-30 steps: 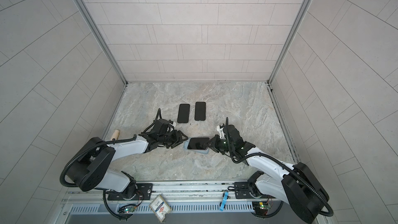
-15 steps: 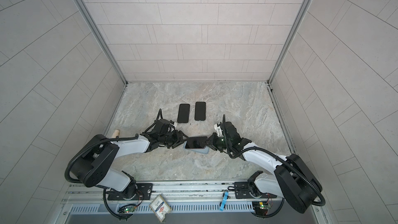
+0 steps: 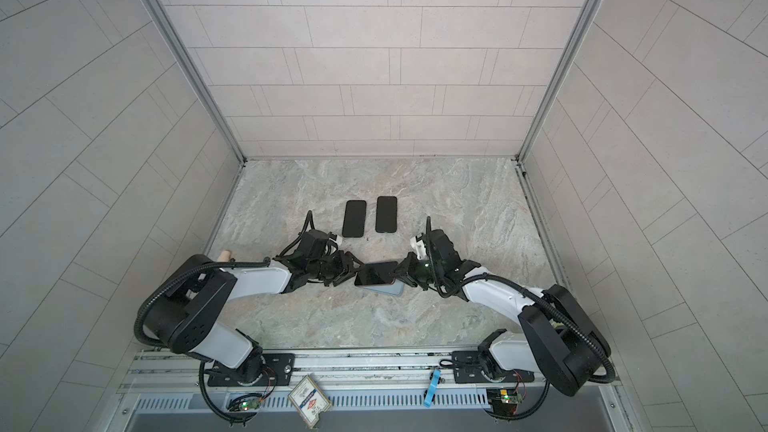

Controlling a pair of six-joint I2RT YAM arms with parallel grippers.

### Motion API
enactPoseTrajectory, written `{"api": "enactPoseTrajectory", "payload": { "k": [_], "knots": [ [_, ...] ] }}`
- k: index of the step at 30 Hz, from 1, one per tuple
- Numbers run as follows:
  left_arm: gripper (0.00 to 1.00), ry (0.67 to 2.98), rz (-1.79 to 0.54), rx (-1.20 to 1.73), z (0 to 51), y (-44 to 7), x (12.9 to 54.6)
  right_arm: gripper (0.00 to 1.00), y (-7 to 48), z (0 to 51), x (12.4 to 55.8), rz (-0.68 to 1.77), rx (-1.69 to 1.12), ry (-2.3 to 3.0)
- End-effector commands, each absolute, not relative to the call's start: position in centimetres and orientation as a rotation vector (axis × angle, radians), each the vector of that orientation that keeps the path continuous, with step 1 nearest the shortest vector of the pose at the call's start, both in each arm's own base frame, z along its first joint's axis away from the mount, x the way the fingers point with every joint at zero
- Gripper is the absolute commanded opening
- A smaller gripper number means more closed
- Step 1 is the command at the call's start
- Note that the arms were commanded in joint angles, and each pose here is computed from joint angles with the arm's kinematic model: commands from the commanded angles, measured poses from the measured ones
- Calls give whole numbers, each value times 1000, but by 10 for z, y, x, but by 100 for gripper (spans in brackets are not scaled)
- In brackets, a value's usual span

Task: Put the phone into the phone case

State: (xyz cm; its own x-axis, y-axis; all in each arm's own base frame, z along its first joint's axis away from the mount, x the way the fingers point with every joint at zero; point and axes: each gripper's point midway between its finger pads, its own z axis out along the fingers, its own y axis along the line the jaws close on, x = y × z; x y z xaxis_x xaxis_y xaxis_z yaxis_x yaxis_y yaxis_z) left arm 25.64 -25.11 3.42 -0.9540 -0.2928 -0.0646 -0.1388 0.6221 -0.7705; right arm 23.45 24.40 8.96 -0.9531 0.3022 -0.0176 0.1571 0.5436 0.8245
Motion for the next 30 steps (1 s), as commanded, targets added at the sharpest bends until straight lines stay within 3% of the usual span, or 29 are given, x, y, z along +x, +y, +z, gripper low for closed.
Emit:
{"api": "enactPoseTrajectory", "payload": {
  "k": [1,6,16,22,27,30],
  "knots": [
    [55,2657,-1284,-367,32,-254,254,10,239,74,233,1300,429,2675],
    [55,2648,-1305,-372,32,-255,255,12,240,70,233,1290,420,2699],
    [51,2644,-1316,-374,32,-255,254,25,232,65,233,1160,358,2768],
    [51,2640,-1318,-374,33,-254,253,63,223,76,234,1023,258,2809],
    [50,2636,-1316,-377,35,-252,252,64,204,84,230,850,199,2835],
    [50,2630,-1313,-375,37,-251,251,55,201,84,225,842,198,2838]
  ]
}}
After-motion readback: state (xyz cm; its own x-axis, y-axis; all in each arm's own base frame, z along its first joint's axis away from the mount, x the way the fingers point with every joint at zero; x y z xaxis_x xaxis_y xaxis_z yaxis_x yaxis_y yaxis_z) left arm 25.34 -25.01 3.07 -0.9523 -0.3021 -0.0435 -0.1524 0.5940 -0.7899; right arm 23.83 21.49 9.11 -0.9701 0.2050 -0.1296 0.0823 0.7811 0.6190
